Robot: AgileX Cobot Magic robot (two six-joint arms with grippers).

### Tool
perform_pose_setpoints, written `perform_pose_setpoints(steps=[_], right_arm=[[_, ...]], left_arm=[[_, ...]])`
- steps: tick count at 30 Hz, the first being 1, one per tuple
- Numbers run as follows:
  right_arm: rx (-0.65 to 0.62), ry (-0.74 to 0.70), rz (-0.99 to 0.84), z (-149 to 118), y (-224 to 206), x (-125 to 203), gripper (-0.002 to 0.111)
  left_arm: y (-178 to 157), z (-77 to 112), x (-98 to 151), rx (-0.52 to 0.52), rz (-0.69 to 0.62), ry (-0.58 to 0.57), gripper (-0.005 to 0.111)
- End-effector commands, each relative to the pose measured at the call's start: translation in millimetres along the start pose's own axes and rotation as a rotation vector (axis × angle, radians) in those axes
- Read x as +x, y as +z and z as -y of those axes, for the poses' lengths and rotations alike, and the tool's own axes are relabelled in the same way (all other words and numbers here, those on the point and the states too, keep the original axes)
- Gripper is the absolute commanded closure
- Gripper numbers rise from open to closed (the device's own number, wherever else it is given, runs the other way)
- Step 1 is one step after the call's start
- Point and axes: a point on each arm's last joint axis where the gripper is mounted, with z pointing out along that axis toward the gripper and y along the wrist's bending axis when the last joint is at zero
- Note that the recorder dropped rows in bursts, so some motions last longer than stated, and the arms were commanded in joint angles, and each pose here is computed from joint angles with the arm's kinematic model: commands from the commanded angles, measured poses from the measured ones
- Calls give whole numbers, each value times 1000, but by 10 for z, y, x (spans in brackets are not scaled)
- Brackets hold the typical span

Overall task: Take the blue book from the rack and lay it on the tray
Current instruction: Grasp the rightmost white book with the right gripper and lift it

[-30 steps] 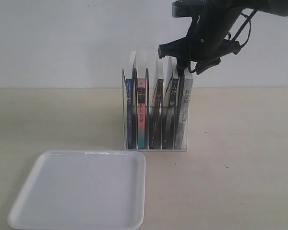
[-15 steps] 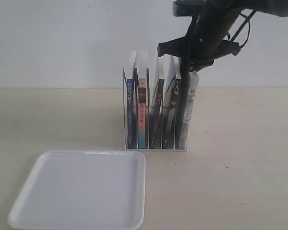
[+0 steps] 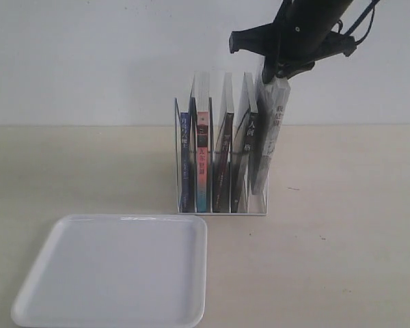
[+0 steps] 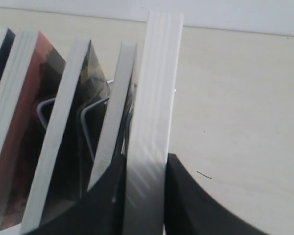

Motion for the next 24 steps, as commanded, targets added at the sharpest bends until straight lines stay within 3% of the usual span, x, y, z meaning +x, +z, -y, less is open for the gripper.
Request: perform_pose_setpoints(steps=[1,10,24], right_arm=[[2,-5,98,26,-355,-104,102],[22,-11,120,51,-706,-173,102],[38,4,78,48,-448,-152,102]], left_arm=[[1,-2,10,-4,0,6,103],[1,-2,10,-4,0,6,103],[1,-2,10,-4,0,6,103]])
